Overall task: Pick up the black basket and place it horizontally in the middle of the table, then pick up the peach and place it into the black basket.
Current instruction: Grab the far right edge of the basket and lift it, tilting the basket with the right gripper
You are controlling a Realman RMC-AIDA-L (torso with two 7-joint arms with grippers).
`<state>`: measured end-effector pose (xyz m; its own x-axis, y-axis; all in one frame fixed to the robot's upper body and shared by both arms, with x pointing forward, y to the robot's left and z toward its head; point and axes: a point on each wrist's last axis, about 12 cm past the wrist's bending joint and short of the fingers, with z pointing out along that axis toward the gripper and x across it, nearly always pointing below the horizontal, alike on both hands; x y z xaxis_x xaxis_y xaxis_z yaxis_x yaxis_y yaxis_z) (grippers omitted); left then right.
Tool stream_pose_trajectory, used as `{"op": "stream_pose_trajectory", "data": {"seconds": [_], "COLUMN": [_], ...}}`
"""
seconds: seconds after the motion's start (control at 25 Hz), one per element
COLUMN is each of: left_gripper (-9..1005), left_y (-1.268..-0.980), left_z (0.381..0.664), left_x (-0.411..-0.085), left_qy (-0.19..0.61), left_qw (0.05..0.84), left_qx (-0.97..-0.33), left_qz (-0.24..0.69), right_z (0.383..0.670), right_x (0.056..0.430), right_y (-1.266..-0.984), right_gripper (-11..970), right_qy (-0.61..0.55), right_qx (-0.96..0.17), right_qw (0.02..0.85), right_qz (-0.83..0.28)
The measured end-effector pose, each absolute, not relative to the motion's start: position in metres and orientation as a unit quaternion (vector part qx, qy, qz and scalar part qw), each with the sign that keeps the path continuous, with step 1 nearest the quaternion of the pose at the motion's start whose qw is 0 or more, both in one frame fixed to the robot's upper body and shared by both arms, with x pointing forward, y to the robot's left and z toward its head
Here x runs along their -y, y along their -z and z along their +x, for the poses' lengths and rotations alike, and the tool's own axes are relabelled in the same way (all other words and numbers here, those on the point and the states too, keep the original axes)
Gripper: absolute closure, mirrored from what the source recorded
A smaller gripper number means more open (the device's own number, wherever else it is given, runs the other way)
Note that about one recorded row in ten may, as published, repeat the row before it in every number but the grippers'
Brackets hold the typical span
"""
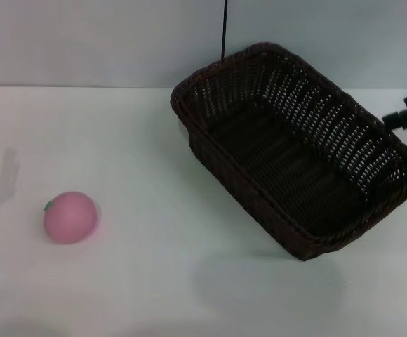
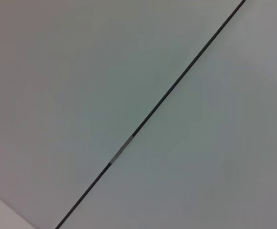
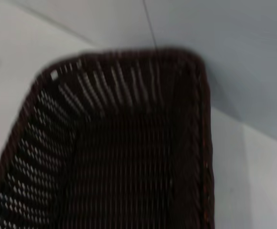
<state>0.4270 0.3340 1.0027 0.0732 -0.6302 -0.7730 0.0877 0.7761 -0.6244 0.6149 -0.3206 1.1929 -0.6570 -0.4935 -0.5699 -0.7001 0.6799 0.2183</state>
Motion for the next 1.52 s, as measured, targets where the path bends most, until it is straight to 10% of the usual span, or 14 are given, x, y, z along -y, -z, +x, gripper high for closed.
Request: {"op": "stream_pose_trajectory", "data": {"seconds": [0.92, 1.52], "left_gripper": [421, 421], "left_y": [-0.997, -0.998], "left_z": [0.425, 0.429], "left_x": [-0.333, -0.329], "left_qy": [0.265, 0.273], "left_qw": [0.681, 0.678], "left_qx": [-0.644, -0.646], "left_qz": [-0.229, -0.222], "right_z": [0.605, 0.606], "right_x": [0.300, 0.302], "right_y": [-1.150, -1.152], "right_gripper": [271, 715], "right_qy": [-0.189, -0.197], "right_qx": [-0.903, -0.901], "right_qw": [0.143, 0.173], "right_qz": [-0.358, -0.346]}}
